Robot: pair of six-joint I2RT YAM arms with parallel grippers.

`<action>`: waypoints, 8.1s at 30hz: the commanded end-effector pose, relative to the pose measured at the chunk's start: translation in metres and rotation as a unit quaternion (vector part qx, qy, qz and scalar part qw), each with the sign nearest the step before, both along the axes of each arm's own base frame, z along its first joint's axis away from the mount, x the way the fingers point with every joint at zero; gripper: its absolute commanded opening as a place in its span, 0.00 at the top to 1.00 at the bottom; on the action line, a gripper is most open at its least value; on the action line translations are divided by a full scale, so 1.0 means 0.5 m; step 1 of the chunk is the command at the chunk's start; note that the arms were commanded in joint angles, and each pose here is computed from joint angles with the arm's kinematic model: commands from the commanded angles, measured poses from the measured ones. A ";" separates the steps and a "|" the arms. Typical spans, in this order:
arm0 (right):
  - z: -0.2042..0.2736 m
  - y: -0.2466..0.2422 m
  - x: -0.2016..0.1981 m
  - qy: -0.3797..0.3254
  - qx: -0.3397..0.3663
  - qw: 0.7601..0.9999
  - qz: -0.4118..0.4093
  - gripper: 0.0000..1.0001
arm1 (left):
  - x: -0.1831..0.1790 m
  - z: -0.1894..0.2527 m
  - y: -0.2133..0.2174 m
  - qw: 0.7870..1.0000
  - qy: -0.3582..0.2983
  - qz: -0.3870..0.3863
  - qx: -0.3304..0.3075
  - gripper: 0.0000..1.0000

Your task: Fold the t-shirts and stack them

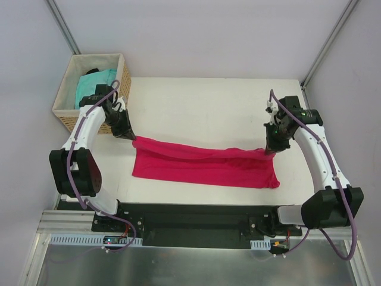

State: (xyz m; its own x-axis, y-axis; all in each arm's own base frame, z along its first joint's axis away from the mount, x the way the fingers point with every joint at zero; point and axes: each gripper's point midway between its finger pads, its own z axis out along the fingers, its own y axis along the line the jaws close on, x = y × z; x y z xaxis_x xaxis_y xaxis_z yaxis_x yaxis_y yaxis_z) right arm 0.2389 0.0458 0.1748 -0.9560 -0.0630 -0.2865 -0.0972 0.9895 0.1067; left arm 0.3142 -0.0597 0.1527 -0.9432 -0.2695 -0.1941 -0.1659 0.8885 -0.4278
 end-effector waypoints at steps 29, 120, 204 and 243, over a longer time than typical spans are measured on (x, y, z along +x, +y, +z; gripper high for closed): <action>-0.084 -0.001 -0.177 0.161 0.003 0.985 -0.069 0.99 | -0.150 -0.055 0.047 0.990 0.129 0.057 0.024 1.00; -0.075 -0.035 -0.002 0.060 -0.080 0.977 -0.189 0.64 | 0.022 0.183 -0.036 0.979 -0.156 0.029 -0.129 0.79; -0.284 0.064 0.072 0.098 -0.096 0.984 -0.115 0.99 | -0.121 -0.243 -0.139 0.976 0.114 -0.154 0.104 1.00; -0.258 0.287 0.510 0.012 0.119 0.993 0.001 0.99 | -0.229 -0.135 -0.186 0.955 0.200 -0.218 -0.020 1.00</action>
